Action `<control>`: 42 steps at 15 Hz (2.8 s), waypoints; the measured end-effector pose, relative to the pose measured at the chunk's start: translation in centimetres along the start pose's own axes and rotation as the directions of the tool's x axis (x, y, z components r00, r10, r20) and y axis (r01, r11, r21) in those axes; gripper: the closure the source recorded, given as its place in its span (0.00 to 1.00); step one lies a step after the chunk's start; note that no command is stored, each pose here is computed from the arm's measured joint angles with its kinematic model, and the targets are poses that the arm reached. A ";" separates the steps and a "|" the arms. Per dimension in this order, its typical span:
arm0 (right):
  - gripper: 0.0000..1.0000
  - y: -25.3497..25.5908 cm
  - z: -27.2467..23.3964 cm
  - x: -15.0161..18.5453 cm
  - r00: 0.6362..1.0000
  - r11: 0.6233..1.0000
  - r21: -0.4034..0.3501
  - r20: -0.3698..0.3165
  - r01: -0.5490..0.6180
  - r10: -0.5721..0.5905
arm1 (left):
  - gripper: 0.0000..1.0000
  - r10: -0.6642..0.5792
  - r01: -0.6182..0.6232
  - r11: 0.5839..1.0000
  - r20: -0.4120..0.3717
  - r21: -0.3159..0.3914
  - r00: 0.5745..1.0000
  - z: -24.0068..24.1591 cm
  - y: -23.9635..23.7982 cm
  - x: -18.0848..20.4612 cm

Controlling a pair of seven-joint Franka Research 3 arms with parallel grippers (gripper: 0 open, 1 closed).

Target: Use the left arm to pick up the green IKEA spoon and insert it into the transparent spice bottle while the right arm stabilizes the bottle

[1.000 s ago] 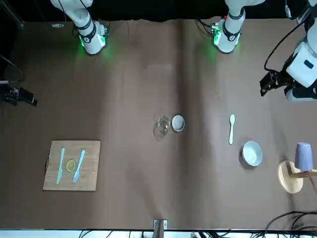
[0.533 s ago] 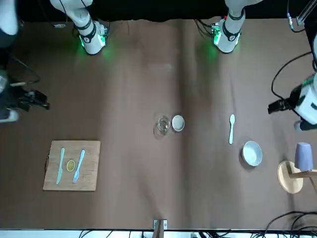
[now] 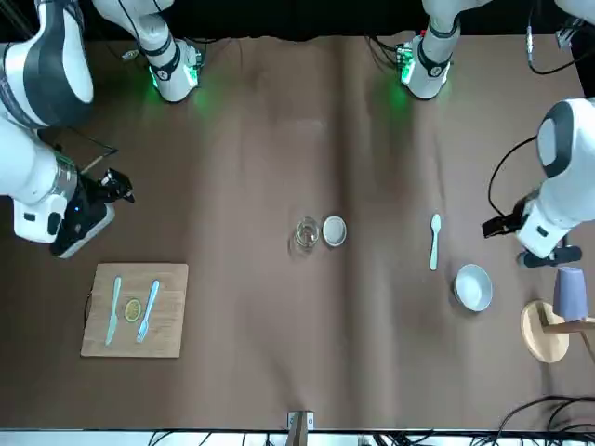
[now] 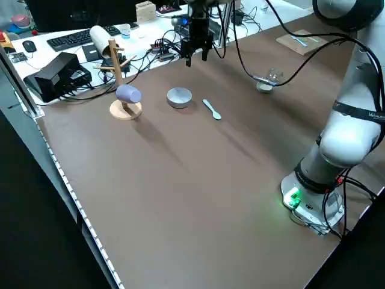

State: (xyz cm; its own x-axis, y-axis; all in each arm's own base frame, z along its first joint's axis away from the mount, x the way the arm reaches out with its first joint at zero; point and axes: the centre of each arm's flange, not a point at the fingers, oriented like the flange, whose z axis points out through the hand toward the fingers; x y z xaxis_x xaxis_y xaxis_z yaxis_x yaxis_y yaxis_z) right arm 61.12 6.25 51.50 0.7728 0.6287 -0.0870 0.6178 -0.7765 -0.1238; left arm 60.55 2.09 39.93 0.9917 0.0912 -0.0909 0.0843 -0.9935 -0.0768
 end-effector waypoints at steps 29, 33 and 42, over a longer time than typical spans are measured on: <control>0.00 -17.8 25.7 11.5 0.552 0.623 0.106 -0.593 0.775 -0.586 | 0.26 0.166 -0.172 0.983 -0.090 -0.065 0.982 22.2 7.9 -0.8; 0.00 -21.0 30.1 12.6 0.530 0.639 0.070 -0.631 0.766 -0.566 | 0.31 0.164 -0.171 0.983 -0.101 -0.065 0.981 21.8 7.9 -0.4; 0.00 -25.3 38.2 13.4 0.596 0.765 0.132 -0.714 0.631 -0.368 | 0.59 0.160 -0.167 0.984 -0.103 -0.066 0.982 21.8 8.1 -0.3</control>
State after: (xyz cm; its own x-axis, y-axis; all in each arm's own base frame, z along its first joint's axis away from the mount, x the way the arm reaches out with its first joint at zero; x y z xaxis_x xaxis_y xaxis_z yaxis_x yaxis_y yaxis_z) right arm 50.31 35.89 15.70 0.3367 0.6306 0.6993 0.9407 -0.1915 -0.2802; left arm 58.80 -4.45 17.70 0.9971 -0.0765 0.0007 -0.0765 -0.9971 0.0056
